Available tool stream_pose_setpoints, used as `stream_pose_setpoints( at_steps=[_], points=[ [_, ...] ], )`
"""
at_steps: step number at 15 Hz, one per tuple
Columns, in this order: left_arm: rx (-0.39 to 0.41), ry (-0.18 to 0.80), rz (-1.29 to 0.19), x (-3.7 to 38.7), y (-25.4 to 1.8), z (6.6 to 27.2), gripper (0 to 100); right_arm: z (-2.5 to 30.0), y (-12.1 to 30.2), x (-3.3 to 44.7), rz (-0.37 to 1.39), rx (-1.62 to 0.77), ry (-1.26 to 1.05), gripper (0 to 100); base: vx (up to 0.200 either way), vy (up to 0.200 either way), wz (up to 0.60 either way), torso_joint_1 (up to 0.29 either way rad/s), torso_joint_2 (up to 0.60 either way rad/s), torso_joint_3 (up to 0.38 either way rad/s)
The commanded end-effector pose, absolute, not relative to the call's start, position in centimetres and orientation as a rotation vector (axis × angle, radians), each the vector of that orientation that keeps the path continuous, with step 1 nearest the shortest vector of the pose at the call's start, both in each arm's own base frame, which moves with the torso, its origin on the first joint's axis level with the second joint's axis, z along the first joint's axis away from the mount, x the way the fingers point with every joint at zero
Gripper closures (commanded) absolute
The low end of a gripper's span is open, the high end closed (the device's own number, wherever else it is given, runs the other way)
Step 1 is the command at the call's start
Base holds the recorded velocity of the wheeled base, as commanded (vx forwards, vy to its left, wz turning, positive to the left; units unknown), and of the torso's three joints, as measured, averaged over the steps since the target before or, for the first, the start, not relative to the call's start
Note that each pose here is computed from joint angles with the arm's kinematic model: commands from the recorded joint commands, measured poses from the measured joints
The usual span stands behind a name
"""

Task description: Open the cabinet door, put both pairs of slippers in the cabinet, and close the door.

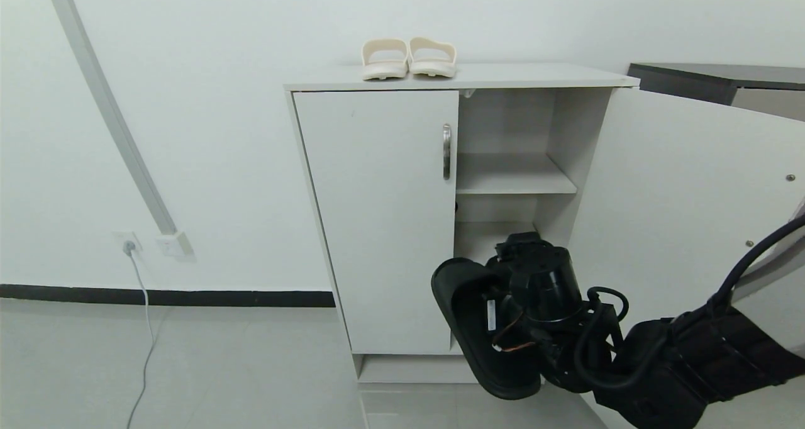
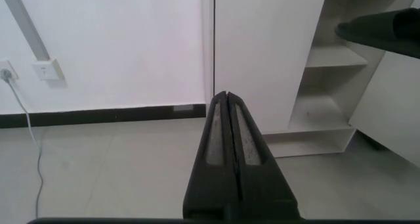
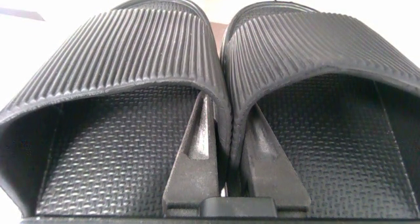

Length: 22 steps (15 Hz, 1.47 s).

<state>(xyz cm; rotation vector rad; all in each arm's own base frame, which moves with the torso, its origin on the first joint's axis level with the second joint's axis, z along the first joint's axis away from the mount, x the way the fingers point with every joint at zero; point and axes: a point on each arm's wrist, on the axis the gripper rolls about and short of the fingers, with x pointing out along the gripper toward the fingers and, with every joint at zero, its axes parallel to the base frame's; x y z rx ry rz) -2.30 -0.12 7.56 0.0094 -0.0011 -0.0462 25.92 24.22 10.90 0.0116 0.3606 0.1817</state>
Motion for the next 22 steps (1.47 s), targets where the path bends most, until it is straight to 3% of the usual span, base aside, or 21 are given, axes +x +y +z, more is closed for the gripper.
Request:
stream_pose_setpoints(
  at_steps=[1,9,17,22],
  points=[
    [0.009,0.000,-0.046,-2.3,-0.1,7.6,100,9.7,24.9,26.6,0.143,0.007,0.341,100,0.000,0.000,0.00,0.000,0.00,0.000],
    [0.008,0.000,-0.044,-2.3,-0.1,7.6,100,8.2,26.7,28.5,0.017,0.003,0.292,100,0.000,0.000,0.00,0.000,0.00,0.000],
    [0.008,0.000,-0.044,-2.3,-0.1,7.6,100,7.7,26.5,28.6,0.009,-0.002,0.300,100,0.000,-0.200,0.00,0.001,0.00,0.002],
    [0.008,0.000,-0.044,-2.3,-0.1,7.6,100,6.9,26.7,28.7,0.009,-0.015,0.313,100,0.000,0.000,0.00,0.000,0.00,0.000]
  ],
)
